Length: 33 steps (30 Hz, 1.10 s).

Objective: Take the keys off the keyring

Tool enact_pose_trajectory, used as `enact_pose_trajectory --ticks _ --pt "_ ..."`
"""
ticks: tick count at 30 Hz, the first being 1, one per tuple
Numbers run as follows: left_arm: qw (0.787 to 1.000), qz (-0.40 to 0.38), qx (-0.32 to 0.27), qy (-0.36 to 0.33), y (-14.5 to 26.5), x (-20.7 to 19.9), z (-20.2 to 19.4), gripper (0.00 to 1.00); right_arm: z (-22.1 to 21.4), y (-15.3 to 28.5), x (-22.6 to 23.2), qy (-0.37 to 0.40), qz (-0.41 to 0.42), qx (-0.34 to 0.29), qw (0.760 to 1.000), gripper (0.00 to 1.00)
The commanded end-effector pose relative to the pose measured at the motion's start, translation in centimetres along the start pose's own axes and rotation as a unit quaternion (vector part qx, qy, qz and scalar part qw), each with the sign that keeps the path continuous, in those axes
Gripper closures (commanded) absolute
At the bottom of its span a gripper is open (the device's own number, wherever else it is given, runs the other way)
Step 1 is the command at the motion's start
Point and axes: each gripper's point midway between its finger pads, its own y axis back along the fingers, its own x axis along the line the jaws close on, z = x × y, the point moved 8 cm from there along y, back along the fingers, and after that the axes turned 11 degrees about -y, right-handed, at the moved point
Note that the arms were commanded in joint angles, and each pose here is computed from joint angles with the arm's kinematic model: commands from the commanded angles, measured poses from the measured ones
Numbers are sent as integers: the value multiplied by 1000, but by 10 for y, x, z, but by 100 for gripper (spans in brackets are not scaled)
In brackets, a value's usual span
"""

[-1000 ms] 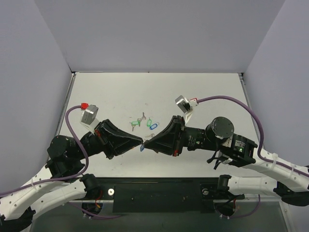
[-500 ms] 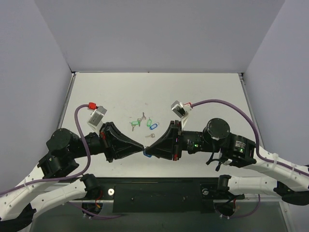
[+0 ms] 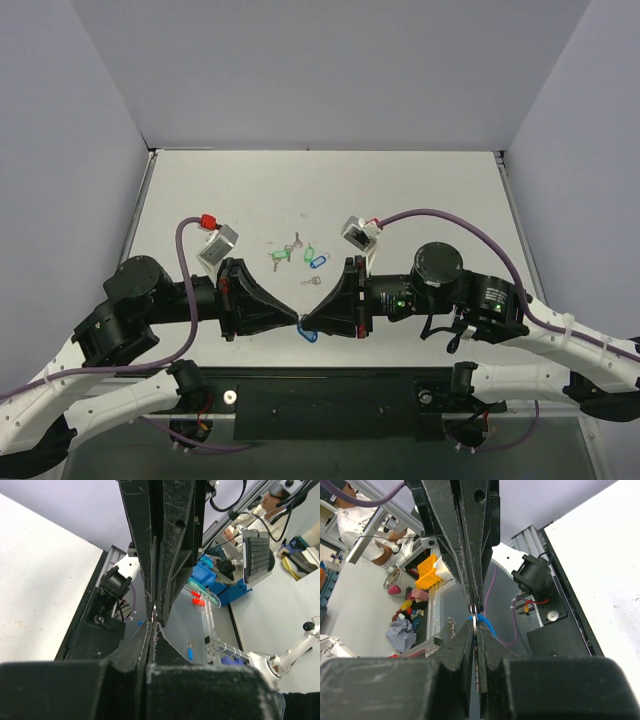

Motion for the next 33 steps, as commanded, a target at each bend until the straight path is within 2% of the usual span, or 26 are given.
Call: enact_pose_trajectory --ticks 1,11,18,20,21,23,25,29,33 --pt "999 -37 37 -15 6 -12 1 100 6 3 6 17 1 -2 1000 100" --pt "996 -45 74 -4 2 -11 -4 100 -4 2 1 19 -12 37 999 100" --pt "998 -22 62 -9 1 -7 0 98 -7 4 0 21 -14 40 999 100" --pt "999 -9 46 -11 3 -6 1 76 -8 5 -2 23 -18 39 999 100" --pt "999 2 31 -11 3 -5 4 61 -7 6 -2 23 -18 35 999 100" --pt "1000 17 -2 -11 6 -3 5 45 -6 8 -1 28 -20 26 999 100" --pt "998 15 -55 4 6 -2 6 37 -3 11 -1 34 -26 12 999 100" --pt "983 -6 -179 31 7 4 5 27 5 10 1 43 -28 -14 999 100" --pt "966 -15 -254 40 15 7 2 25 12 7 6 45 -22 -29 998 100"
